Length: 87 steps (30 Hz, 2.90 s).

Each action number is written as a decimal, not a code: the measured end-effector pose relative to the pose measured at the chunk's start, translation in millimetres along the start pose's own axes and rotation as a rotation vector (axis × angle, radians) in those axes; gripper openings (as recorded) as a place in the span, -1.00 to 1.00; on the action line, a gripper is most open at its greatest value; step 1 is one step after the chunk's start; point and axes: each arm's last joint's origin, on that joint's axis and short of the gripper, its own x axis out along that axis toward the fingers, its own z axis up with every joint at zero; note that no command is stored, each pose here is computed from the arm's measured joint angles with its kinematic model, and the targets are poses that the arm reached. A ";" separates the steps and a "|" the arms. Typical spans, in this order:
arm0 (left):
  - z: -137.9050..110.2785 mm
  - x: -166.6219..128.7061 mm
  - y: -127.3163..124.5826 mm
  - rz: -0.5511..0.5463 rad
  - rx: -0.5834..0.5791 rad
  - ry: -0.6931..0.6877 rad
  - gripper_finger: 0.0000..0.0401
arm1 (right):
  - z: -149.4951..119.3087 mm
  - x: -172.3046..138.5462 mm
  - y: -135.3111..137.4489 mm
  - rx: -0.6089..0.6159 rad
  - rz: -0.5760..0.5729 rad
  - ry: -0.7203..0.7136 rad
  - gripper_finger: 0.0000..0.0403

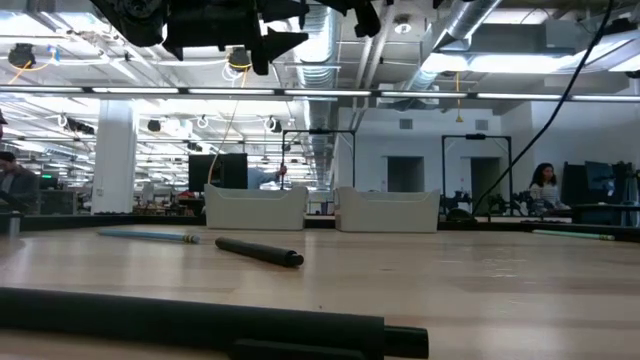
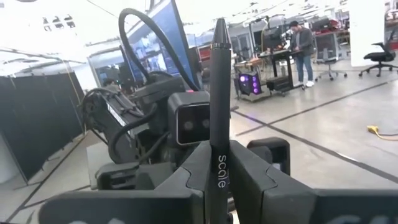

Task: Sort pens & pencils
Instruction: Put the top right black pen into the left gray bin

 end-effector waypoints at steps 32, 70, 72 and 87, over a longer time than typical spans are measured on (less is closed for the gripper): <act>1.7 0.1 -0.8 -0.005 0.034 -0.017 -0.72 | 0.1 0.0 0.0 0.008 -0.004 -0.002 -0.67; 1.4 0.8 -2.9 -0.014 0.041 -0.018 -0.74 | -0.1 -0.1 0.1 0.005 0.000 0.002 -0.67; 1.4 0.8 -2.9 -0.014 0.041 -0.018 -0.74 | -0.1 -0.1 0.1 0.004 0.000 0.002 -0.67; 1.4 0.8 -2.9 -0.013 0.054 -0.018 -0.74 | -0.1 -0.1 0.5 -0.025 0.001 0.002 -0.66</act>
